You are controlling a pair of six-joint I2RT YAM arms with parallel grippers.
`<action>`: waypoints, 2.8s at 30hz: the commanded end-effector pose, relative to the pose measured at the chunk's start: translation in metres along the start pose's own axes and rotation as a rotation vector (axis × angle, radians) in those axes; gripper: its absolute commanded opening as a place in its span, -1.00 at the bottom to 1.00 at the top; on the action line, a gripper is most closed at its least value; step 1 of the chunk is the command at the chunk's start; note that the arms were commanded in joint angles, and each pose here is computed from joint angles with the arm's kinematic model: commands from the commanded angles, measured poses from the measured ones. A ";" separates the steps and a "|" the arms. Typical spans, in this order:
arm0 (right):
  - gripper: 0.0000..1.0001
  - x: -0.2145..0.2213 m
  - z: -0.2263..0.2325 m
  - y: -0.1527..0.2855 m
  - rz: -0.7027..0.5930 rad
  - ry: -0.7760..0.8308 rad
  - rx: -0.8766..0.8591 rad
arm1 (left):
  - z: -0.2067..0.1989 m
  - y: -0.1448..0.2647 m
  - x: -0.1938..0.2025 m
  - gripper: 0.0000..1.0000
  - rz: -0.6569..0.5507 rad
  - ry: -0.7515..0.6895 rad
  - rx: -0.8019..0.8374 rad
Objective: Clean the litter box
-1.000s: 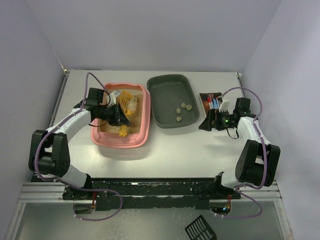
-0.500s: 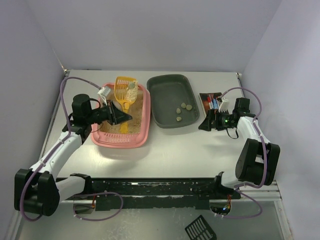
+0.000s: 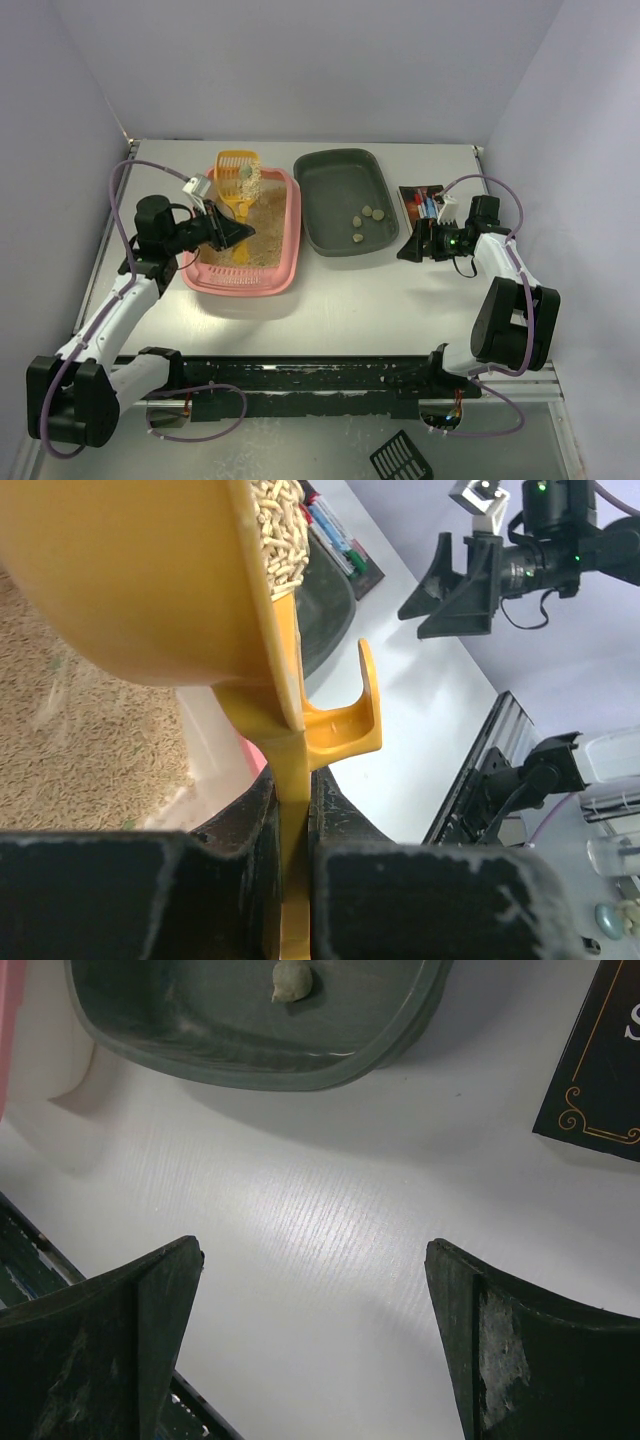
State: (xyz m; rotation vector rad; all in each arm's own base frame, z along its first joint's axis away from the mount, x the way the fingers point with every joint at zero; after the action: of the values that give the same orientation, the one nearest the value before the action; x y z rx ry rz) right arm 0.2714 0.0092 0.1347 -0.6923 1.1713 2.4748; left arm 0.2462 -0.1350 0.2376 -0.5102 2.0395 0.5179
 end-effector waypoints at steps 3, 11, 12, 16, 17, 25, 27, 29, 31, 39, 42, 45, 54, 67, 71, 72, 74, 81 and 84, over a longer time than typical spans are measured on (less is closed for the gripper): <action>0.89 -0.005 -0.001 -0.001 -0.009 0.017 0.008 | 0.014 0.004 -0.008 -0.86 -0.061 -0.002 -0.043; 0.89 -0.004 -0.002 -0.003 -0.002 0.010 0.008 | 0.012 0.004 -0.002 -0.86 -0.177 0.279 0.056; 0.89 -0.004 -0.002 -0.003 -0.003 0.010 0.008 | 0.011 0.003 0.000 -0.85 -0.186 0.318 0.080; 0.89 -0.004 -0.002 -0.003 -0.002 0.010 0.008 | 0.011 0.000 0.014 -0.85 -0.173 0.563 0.149; 0.89 -0.004 -0.002 -0.003 -0.002 0.010 0.010 | 0.010 0.000 0.016 -0.85 -0.175 0.598 0.169; 0.89 -0.004 -0.002 -0.003 -0.002 0.011 0.012 | 0.009 -0.004 0.030 -0.85 -0.054 0.800 0.328; 0.89 -0.004 -0.002 -0.003 -0.002 0.011 0.011 | 0.001 -0.002 0.026 -0.85 -0.069 0.810 0.422; 0.89 -0.004 -0.002 -0.003 -0.001 0.012 0.010 | -0.004 -0.008 0.028 -0.85 -0.029 0.792 0.462; 0.89 -0.004 -0.001 -0.004 0.001 0.017 0.010 | -0.011 -0.014 0.029 -0.86 -0.010 0.758 0.490; 0.89 -0.005 0.000 -0.002 -0.003 0.023 0.013 | -0.021 -0.018 0.023 -0.86 -0.007 0.699 0.528; 0.89 -0.005 -0.001 -0.002 -0.003 0.022 0.014 | -0.016 -0.020 0.029 -0.85 -0.011 0.724 0.504; 0.89 -0.005 -0.001 -0.003 -0.002 0.022 0.014 | -0.011 -0.022 0.037 -0.85 -0.010 0.757 0.482; 0.89 -0.004 -0.002 -0.004 0.002 0.017 0.017 | 0.010 -0.035 0.051 -0.85 0.120 0.778 0.222; 0.89 -0.005 -0.002 -0.004 0.002 0.020 0.019 | -0.001 -0.010 0.033 -0.86 0.064 0.642 0.278; 0.89 -0.005 -0.002 -0.004 0.002 0.019 0.018 | -0.027 0.006 0.012 -0.85 -0.046 0.594 0.490; 0.89 -0.004 -0.001 -0.004 0.003 0.018 0.016 | -0.032 0.009 0.009 -0.86 -0.055 0.607 0.528; 0.89 -0.005 -0.001 -0.004 0.003 0.019 0.017 | -0.032 0.008 0.009 -0.86 -0.049 0.630 0.532; 0.89 -0.005 -0.001 -0.004 0.000 0.024 0.022 | -0.006 -0.002 0.029 -0.86 0.015 0.697 0.321; 0.89 -0.005 -0.001 -0.004 -0.001 0.024 0.021 | 0.019 0.001 0.050 -0.85 0.194 0.524 -0.055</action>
State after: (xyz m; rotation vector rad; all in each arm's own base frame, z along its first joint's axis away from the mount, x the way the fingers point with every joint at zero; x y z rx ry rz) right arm 0.2719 0.0106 0.1312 -0.6854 1.2013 2.4761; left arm 0.2339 -0.1465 0.2119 -0.5655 2.7829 0.0335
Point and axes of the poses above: each gripper's point midway between its finger pads, its own y axis back along the fingers, its own z axis along the line the jaws close on, x = y × z, the point moved 6 cm from there along y, back along the fingers, and after that the axes turned 6 degrees about -y, right-handed, at the moved point
